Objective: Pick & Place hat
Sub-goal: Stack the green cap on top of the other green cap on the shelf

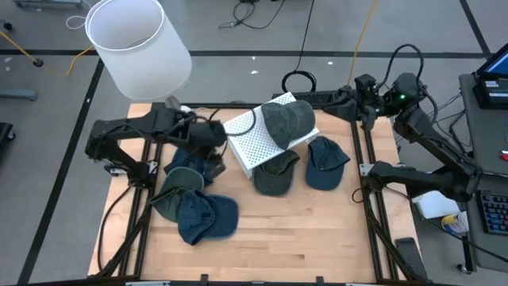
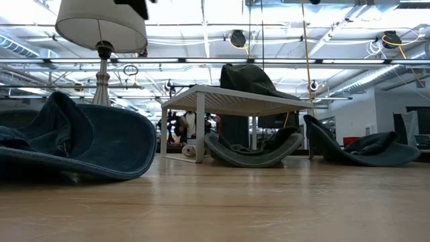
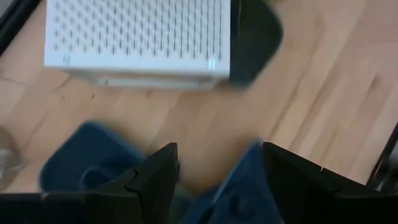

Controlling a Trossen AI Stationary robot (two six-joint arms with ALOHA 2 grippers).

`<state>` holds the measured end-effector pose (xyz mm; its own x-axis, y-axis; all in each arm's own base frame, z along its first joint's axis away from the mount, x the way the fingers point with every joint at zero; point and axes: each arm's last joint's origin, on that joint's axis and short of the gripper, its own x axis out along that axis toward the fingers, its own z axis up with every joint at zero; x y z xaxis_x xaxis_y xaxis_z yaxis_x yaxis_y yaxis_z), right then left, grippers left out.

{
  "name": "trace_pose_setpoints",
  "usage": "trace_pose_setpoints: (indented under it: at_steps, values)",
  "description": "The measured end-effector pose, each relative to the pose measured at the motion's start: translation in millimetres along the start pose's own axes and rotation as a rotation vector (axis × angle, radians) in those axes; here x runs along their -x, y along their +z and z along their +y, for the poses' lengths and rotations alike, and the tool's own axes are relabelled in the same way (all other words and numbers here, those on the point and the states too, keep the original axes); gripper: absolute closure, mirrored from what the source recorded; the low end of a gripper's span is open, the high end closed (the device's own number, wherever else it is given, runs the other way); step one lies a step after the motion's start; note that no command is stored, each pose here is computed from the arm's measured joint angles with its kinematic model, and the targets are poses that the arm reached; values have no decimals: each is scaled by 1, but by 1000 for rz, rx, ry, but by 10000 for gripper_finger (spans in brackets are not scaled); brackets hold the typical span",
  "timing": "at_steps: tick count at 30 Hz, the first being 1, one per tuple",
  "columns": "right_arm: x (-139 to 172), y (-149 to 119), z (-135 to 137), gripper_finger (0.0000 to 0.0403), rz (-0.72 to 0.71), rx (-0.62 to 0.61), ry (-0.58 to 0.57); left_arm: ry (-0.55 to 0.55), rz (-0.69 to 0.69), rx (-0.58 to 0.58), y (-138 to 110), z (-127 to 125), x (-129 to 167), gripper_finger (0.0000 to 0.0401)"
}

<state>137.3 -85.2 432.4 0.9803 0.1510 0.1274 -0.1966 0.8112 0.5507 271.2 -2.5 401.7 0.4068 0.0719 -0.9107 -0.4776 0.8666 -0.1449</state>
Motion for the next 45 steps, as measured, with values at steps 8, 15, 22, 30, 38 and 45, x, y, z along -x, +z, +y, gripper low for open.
trace_pose_setpoints:
  at_steps: [8, 15, 22, 30, 38, 45]
  values:
    - [-21, -1, 5, 344, -73, 73, 29, 29, 114, -221, -34, -13, 12, 164]
    - [-38, -6, 6, 344, -93, 52, 29, 34, 135, -162, -60, -15, 15, 164]
    - [-58, -16, -1, 344, -57, 37, 24, 94, 234, 25, -89, 4, -4, 164]
    - [-78, -27, -11, 344, -22, 37, -1, 232, 335, 125, -120, 25, -38, 164]
    - [-95, -36, -6, 344, -8, 93, 73, 400, 390, 229, -145, 49, -71, 164]
    - [-100, -40, 3, 344, -3, 112, 125, 448, 420, 275, -163, 67, -102, 164]
